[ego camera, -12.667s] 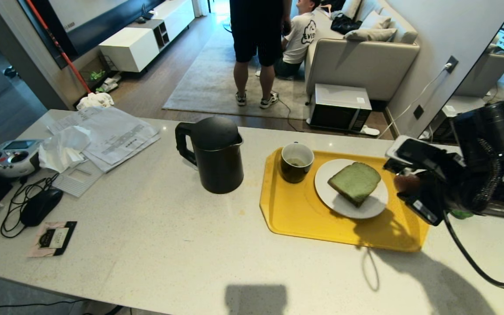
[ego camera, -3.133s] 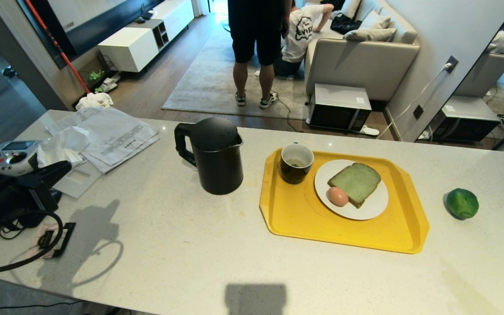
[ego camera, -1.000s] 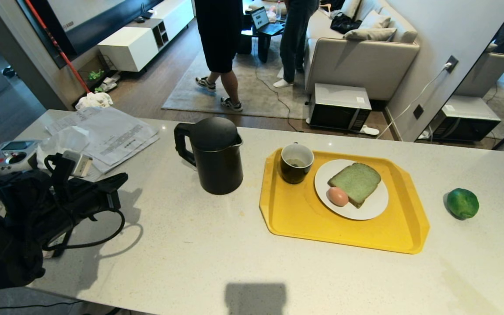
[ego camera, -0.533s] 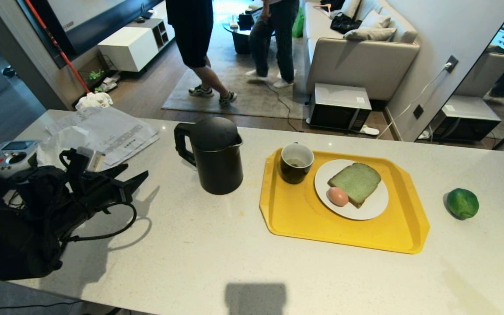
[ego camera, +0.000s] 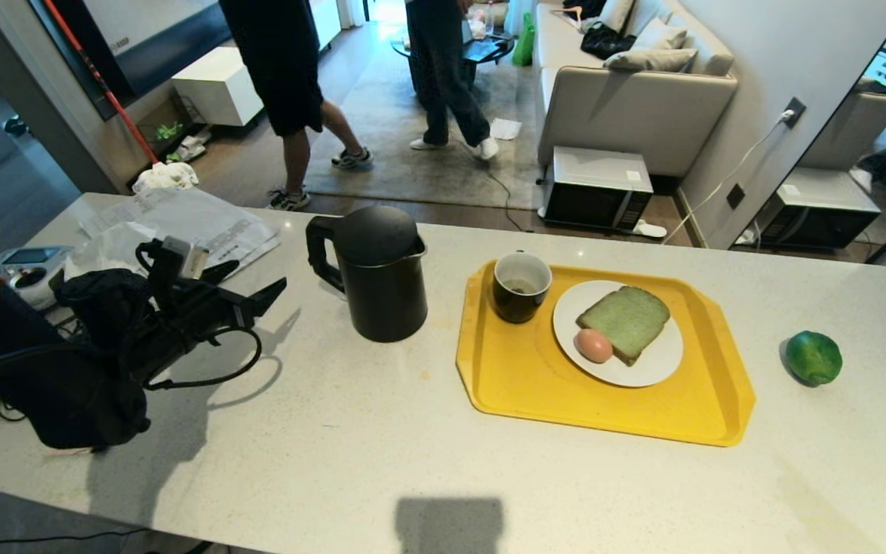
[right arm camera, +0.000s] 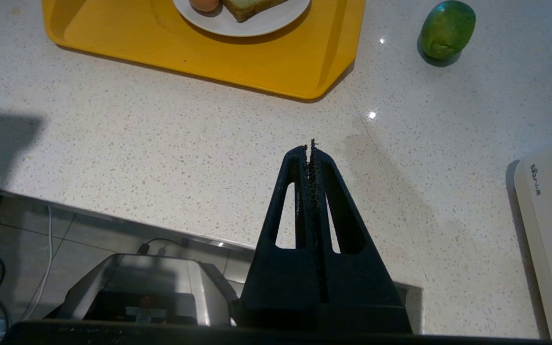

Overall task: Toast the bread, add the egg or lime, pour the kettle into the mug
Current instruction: Pick up the kettle

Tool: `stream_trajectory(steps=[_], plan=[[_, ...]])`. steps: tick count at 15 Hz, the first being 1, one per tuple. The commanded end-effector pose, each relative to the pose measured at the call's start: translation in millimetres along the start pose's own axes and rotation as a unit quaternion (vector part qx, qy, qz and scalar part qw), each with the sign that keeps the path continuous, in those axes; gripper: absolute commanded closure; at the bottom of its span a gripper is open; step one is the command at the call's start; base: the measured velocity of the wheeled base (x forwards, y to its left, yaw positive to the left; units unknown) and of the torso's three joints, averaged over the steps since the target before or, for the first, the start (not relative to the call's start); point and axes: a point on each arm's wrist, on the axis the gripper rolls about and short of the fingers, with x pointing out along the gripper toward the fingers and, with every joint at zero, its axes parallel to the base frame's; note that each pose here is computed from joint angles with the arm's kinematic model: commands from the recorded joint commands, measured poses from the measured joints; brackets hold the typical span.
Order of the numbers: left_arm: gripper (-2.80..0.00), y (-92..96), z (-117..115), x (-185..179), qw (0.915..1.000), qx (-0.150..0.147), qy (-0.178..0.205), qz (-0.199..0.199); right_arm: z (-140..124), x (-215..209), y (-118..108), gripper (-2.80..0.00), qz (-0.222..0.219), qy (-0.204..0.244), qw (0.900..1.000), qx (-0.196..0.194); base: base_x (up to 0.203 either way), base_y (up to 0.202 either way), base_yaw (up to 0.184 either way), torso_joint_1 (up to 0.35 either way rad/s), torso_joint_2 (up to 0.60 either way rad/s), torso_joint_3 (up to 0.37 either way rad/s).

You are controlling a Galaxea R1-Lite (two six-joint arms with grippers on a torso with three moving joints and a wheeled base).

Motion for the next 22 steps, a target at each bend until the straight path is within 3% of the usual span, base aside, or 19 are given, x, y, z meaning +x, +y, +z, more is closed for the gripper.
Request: stream_trajectory(steps=[1, 5, 12, 22], plan=[[-2.8, 3.2, -12.3, 11.4, 0.9999, -0.003, 0.004, -0.012, 0.0, 0.1, 0.0, 0.0, 0.0, 0.001, 1.0, 0.0, 0.0, 0.0, 0.0, 0.0, 0.0, 0.0], [-2.8, 1.7, -13.2, 31.4, 0.9995, -0.003, -0.002, -0.033, -0.1, 0.1, 0.0, 0.0, 0.0, 0.001, 1.0, 0.0, 0.0, 0.0, 0.0, 0.0, 0.0, 0.0], [-2.8, 9.1, 4.7, 66.9, 0.9986, 0.007, -0.028, -0.045, 0.0, 0.1, 0.0, 0.0, 0.0, 0.001, 1.0, 0.0, 0.0, 0.0, 0.0, 0.0, 0.0, 0.0], [-2.8, -18.4, 10.4, 79.8, 0.9961, 0.001, -0.031, -0.082, -0.1, 0.1, 0.0, 0.0, 0.0, 0.001, 1.0, 0.0, 0.0, 0.0, 0.0, 0.0, 0.0, 0.0]])
